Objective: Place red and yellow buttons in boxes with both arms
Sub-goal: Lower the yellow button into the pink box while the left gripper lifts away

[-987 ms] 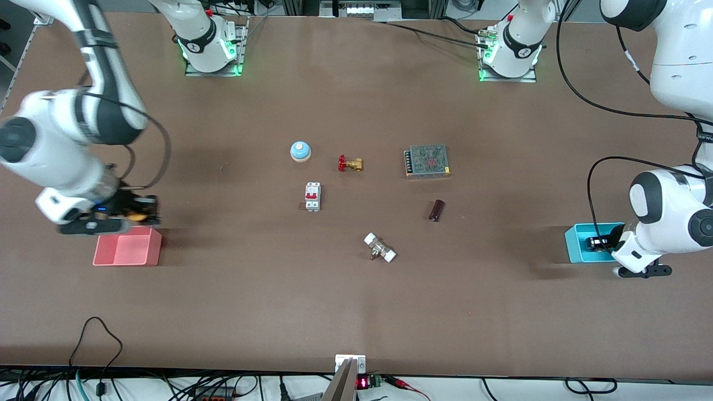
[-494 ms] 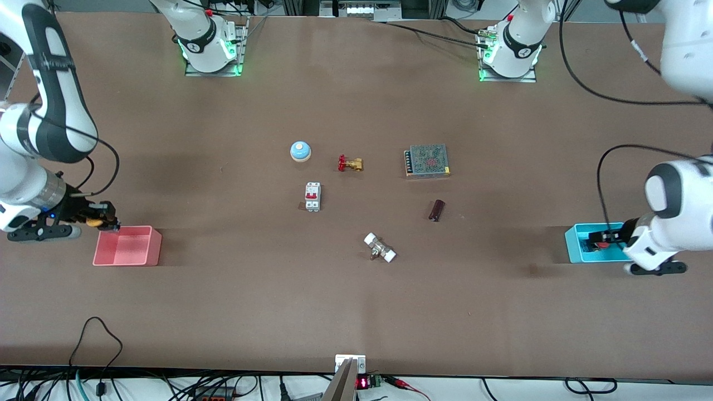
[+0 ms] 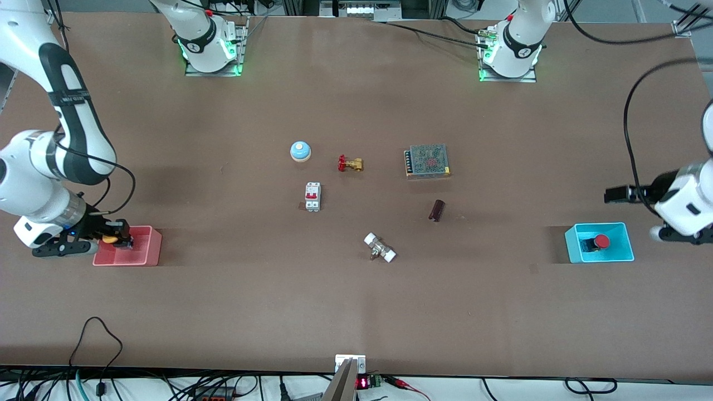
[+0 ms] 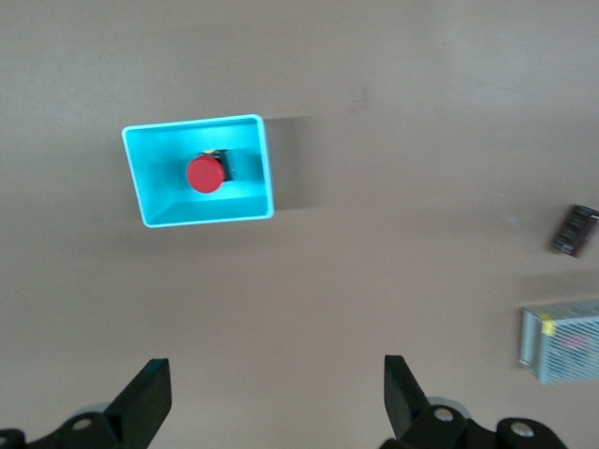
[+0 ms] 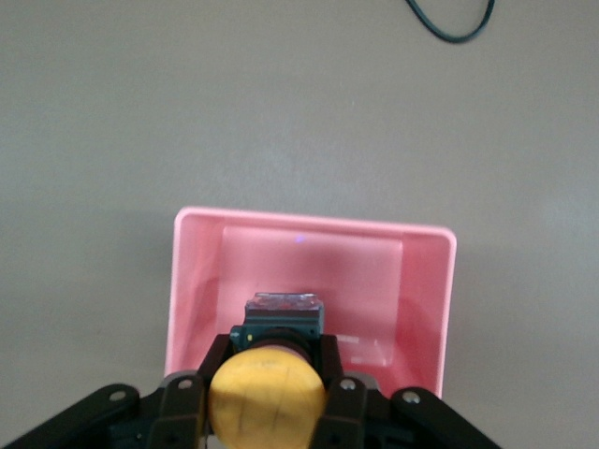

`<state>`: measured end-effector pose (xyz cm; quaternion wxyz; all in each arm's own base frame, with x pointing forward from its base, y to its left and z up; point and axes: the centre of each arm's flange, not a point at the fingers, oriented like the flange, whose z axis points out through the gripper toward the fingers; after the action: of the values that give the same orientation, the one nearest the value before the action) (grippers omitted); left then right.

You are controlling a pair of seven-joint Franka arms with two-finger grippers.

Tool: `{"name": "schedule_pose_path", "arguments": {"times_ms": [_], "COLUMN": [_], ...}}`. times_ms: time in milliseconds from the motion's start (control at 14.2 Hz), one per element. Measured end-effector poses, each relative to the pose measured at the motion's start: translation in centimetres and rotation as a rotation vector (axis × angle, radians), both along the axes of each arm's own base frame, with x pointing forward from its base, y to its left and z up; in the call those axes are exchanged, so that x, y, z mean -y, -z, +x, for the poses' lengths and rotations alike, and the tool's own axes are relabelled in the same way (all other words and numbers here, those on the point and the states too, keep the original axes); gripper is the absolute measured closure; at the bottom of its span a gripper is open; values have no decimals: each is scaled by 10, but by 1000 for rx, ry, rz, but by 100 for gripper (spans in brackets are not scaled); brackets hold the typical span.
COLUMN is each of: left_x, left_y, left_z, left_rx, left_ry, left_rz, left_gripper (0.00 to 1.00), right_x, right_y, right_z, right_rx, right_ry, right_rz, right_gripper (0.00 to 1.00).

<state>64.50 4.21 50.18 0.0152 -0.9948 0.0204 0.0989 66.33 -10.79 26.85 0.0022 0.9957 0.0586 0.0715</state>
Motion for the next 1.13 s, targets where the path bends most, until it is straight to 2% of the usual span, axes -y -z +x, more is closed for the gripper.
{"name": "schedule_pose_path", "arguments": {"times_ms": [212,353,494,776,1128], "left_x": [41,56,52,46,57], "left_y": [-33,-31,-25,-34,-46], "left_z": [-24,-45,-61,-60,-61], "left_rx": [57,119,137,154,141], "left_ry": [57,67,48,36,5], "left_rz": [14,15,11,7,9], "left_gripper": [0,0,0,0,0], "right_x": [0,0,0,1,2], "right_y": [23,31,34,42,52], "right_z": [1,0,0,-1,-2], "right_rx": [3,-6,-11,-20,-24], "right_ry": [-7,-6,-6,-4,-1], "right_rz": [1,4,6,9,13], "right_gripper": [59,59,59,59,59]}}
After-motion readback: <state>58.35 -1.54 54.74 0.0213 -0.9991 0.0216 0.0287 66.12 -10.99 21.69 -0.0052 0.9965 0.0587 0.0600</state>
